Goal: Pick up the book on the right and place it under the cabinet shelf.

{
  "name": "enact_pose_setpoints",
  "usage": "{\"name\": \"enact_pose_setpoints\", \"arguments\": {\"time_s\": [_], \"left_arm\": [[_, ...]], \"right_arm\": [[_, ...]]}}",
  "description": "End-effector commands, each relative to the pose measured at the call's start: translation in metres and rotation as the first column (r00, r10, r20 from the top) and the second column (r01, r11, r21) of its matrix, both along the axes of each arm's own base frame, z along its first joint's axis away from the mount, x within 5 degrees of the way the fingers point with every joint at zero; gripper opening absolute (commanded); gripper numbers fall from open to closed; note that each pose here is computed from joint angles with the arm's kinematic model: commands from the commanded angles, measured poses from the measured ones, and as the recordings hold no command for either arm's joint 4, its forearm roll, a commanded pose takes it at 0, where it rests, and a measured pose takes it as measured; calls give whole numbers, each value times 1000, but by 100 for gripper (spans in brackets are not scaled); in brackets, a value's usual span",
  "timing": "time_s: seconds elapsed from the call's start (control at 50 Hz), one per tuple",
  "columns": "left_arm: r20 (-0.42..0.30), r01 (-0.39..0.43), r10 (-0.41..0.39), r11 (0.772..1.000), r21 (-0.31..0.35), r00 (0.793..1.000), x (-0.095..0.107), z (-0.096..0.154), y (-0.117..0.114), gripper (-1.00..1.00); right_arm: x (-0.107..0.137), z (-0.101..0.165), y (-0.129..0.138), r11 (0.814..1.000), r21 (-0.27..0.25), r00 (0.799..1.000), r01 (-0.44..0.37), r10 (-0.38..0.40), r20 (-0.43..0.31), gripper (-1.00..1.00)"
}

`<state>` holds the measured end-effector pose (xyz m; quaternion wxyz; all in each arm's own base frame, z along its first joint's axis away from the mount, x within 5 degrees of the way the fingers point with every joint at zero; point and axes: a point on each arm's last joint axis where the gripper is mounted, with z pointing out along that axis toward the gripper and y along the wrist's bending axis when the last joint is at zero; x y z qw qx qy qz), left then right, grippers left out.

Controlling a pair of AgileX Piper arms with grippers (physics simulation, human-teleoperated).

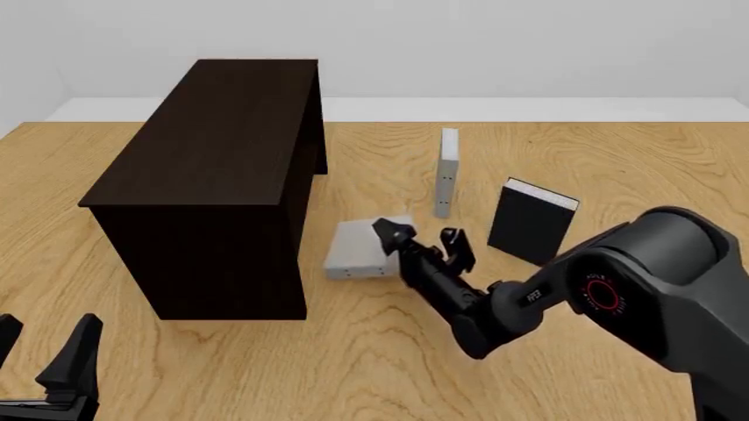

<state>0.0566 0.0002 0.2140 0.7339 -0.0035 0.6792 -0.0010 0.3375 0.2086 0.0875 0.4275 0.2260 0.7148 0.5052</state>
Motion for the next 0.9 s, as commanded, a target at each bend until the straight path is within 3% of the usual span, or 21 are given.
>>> {"name": "enact_pose_setpoints", "arguments": {"time_s": [0.02,0.24,0.54,0.9], "left_arm": [[1,0,0,1000,0,1000,0,0,0,100],[-1,0,0,1000,0,1000,0,0,0,100],[1,-1,1,1000,0,1000,1,1,0,100],[2,-1,1,1000,0,1000,1,1,0,100]], "right_arm": [[9,1,-20,982,-187,999,36,-33,16,100],[5,12,-26,978,-206,999,42,-38,25,100],[4,30,-30,962,-271,999,38,-30,35,100],[-1,57,-37,913,-406,999,20,2,52,100]]}}
